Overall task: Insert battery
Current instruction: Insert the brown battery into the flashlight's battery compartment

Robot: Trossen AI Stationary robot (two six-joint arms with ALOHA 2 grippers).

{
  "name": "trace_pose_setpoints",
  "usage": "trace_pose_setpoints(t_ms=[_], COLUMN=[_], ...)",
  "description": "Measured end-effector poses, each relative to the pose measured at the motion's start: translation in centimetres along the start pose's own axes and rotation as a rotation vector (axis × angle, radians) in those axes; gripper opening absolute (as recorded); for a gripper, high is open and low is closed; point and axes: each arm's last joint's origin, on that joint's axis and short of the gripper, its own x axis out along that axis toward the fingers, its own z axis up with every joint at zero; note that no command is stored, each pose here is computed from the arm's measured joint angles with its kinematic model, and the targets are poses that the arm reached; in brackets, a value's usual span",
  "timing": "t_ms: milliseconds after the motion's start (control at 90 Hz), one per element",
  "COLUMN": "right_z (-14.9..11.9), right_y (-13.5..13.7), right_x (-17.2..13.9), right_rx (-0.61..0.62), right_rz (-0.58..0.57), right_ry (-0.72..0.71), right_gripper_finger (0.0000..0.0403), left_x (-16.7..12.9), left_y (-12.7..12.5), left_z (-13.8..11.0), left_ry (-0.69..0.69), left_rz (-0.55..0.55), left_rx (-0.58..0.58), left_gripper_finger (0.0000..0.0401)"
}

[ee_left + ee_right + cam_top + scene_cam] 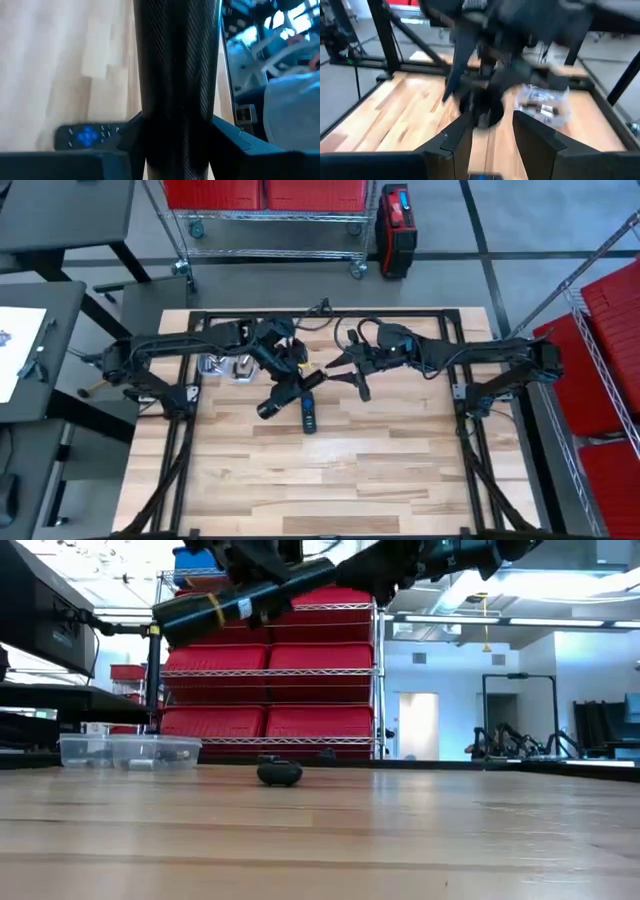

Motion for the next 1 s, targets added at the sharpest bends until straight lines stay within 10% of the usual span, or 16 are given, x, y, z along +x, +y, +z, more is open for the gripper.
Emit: trace_pose_setpoints(t_ms=[689,1000], right_z=[-0.19,-0.05], right_y=[0.15,0.14], right_x=[-0.08,-0.07], right_rx=[0.028,-0.02], right_rz=[0.054,0.055], right_ry=[0.017,-0.003], right_gripper_finger=[0.0131,0.0071], left_x=[-0.12,-0.11], left_y=[-0.27,-0.3], left_z=[0.58,0.55], left_ry=[-0.046,-0.042], left_rz=[-0.055,-0.064], left_rx=[0.001,0.001], left_gripper_finger=[0.0135,0.0135])
